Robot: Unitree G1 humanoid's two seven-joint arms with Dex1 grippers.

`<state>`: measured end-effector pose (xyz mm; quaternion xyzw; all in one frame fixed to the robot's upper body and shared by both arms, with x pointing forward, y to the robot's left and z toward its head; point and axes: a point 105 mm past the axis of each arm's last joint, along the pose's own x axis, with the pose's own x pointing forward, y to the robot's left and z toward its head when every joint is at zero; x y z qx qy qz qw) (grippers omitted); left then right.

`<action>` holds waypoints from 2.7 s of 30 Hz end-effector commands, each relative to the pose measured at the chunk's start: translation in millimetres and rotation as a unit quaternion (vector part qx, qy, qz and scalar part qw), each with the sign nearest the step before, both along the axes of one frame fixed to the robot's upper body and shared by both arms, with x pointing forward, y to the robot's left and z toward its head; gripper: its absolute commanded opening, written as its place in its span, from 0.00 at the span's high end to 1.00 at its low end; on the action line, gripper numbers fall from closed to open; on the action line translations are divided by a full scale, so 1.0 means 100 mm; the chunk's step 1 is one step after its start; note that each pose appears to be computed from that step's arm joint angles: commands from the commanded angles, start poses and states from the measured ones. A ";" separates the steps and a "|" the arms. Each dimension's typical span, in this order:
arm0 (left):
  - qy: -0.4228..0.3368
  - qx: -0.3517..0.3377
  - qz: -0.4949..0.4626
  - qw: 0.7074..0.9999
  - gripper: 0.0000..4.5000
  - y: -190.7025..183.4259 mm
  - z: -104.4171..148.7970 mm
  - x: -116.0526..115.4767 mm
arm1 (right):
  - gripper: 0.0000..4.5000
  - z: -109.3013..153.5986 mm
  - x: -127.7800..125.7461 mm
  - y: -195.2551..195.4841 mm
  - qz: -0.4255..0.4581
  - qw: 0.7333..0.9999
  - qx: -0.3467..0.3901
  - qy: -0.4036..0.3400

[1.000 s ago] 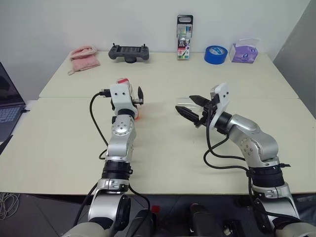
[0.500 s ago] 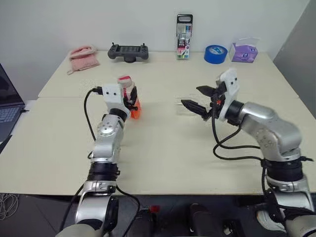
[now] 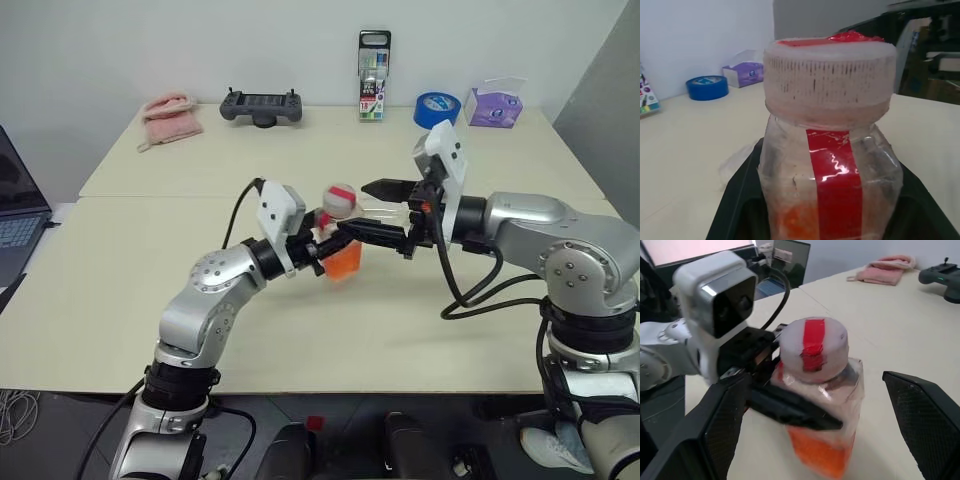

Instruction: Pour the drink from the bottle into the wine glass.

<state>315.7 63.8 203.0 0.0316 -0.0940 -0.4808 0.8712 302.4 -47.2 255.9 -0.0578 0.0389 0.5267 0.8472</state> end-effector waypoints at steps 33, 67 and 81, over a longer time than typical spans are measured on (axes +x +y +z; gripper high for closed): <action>-0.029 0.020 -0.121 0.992 0.60 -0.22 0.27 -0.32 | 0.60 0.02 -0.31 -0.22 0.298 0.950 -0.080 -0.042; -0.054 0.002 -0.080 0.995 0.60 -0.18 0.30 -0.06 | 0.00 0.20 -0.15 -0.04 -0.099 0.992 0.019 -0.081; -0.051 0.005 -0.085 0.995 0.60 -0.19 0.27 -0.03 | 0.04 0.31 -0.13 -0.10 -0.165 0.981 0.045 -0.089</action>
